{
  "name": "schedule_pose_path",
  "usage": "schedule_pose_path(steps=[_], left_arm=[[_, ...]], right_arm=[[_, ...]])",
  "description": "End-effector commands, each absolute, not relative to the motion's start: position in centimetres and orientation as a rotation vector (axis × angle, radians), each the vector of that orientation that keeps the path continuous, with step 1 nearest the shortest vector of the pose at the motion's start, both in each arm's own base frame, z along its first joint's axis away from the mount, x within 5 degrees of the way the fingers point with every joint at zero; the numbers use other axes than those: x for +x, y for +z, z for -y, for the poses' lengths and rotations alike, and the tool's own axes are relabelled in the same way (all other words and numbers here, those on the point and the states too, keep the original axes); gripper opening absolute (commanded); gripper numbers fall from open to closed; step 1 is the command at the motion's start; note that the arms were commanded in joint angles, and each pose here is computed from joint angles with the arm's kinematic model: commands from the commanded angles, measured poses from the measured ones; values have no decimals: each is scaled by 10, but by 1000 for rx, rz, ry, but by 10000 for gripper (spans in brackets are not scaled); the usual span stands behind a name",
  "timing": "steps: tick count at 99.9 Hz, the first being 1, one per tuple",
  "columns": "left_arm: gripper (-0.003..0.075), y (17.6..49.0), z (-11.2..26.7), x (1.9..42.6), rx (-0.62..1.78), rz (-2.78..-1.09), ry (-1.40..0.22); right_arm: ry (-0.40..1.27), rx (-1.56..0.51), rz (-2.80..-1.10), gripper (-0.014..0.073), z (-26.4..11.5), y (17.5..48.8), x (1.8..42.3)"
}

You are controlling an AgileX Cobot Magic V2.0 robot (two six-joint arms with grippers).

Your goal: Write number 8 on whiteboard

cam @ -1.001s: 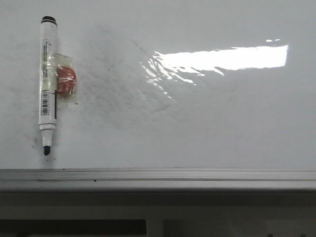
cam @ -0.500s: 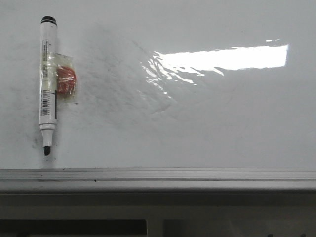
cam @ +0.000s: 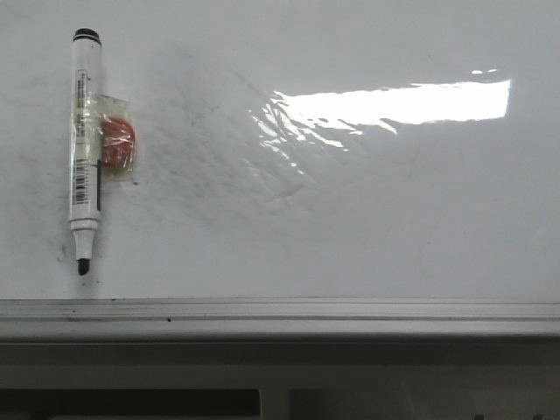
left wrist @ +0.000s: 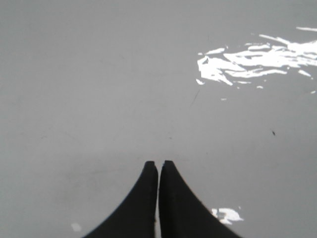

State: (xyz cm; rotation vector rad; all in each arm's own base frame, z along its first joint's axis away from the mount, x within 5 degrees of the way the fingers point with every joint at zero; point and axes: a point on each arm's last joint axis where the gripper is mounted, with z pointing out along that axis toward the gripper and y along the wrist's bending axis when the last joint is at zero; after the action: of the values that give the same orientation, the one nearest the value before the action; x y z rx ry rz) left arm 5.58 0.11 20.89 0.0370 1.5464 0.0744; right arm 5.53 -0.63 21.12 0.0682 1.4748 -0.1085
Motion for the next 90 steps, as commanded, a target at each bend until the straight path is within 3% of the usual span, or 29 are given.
schedule_pose_path(steps=[1, 32, 53, 78, 85, 90], left_arm=[[-20, 210, -2, 54, 0, -1428, 46], [-21, 237, -1, 51, -13, -1449, 11], [-20, 266, 0, 57, -8, -1488, 6], [-20, 268, 0, 68, -6, -1575, 3], [0, 266, 0, 71, -7, -1596, 1], [58, 266, 0, 73, -14, -1606, -6]], right_arm=[[-117, 69, -1382, -64, 6, 216, 53], [35, 186, -1492, -64, 5, 232, 52], [69, 214, -1698, -64, 4, 240, 63], [72, 219, -1759, -64, 5, 250, 72], [71, 219, -1742, -64, 5, 252, 72], [70, 219, -1739, -64, 5, 252, 72]])
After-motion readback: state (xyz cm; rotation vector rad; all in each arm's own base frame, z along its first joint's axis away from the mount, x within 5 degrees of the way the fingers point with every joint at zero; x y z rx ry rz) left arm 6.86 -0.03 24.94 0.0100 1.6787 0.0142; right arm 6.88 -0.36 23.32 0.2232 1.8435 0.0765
